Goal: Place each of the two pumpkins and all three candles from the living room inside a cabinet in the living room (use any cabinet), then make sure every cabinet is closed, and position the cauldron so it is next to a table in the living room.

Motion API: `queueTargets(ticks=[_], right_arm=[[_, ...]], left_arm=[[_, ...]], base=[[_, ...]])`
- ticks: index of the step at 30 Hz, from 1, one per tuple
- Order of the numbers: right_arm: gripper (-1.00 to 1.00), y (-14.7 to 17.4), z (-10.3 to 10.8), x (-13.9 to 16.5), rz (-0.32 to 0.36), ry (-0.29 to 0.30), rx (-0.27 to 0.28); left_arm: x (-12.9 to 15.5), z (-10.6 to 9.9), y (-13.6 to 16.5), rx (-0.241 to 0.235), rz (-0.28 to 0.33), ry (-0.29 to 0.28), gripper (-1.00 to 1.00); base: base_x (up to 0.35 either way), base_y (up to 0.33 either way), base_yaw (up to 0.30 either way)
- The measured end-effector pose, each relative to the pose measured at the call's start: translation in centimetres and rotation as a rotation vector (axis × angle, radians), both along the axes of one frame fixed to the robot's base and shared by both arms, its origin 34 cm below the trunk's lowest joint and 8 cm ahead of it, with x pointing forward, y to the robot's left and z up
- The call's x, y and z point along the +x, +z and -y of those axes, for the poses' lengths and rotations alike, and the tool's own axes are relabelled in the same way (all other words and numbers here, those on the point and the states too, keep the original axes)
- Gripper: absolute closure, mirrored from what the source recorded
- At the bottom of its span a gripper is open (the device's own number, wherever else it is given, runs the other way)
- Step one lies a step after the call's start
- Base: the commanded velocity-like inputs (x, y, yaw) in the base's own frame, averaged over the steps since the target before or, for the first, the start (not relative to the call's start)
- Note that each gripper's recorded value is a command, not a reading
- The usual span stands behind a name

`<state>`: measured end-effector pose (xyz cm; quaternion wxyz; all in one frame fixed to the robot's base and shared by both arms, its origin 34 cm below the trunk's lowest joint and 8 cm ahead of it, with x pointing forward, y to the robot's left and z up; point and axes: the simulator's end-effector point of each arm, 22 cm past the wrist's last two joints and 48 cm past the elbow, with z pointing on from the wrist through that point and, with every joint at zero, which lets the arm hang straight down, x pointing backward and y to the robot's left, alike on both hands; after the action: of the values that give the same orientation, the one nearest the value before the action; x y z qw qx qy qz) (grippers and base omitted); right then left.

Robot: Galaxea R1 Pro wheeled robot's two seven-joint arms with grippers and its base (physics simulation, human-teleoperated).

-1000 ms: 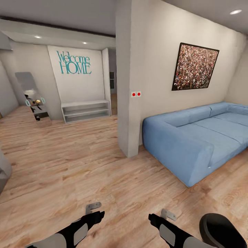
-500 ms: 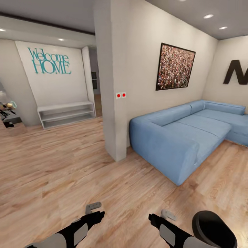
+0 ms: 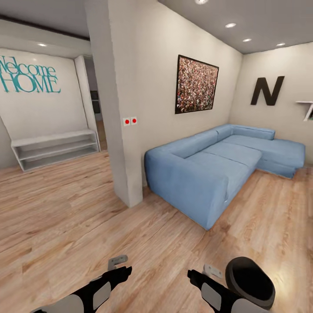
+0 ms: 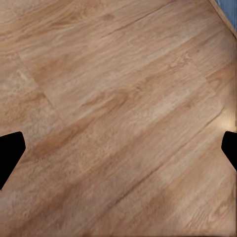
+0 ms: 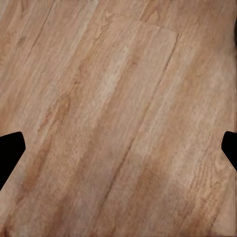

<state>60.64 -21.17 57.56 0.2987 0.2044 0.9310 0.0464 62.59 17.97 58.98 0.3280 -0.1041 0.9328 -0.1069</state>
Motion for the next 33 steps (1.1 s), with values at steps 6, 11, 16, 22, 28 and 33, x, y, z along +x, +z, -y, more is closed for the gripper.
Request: queueTargets(ticks=[6, 11, 16, 22, 28, 33], right_arm=[[-1.0, 0.0, 0.1, 0.0, 0.0, -0.002, 0.0], [-1.0, -0.1, 0.8, 0.0, -0.002, -0.009, -0.006], [-1.0, -0.2, 1.6, -0.1, -0.008, -0.041, 0.005], [-1.0, -0.3, 3.1, -0.3, -0.015, -0.074, 0.007], [-1.0, 0.3, 3.6, -0.5, -0.022, -0.08, 0.0], [-1.0, 0.8, 4.3, -1.0, -0.035, -0.089, -0.013]], left_arm=[[0.0, 0.0, 0.0, 0.0, 0.002, -0.001, -1.0], [0.0, 0.1, 0.0, -0.003, 0.001, -0.002, -1.0], [0.0, 0.1, 0.0, -0.006, 0.001, 0.002, -1.0], [0.0, -0.1, 0.0, -0.008, -0.001, 0.008, -1.0], [0.1, -0.1, 0.9, -0.008, -0.001, 0.009, -1.0], [0.1, -0.1, 1.7, -0.008, -0.001, 0.009, -1.0]], base=[[0.0, 0.0, -0.297], [0.0, 0.0, -0.297], [0.0, 0.0, -0.297], [0.0, 0.0, -0.297], [0.0, 0.0, -0.297], [0.0, 0.0, -0.297]])
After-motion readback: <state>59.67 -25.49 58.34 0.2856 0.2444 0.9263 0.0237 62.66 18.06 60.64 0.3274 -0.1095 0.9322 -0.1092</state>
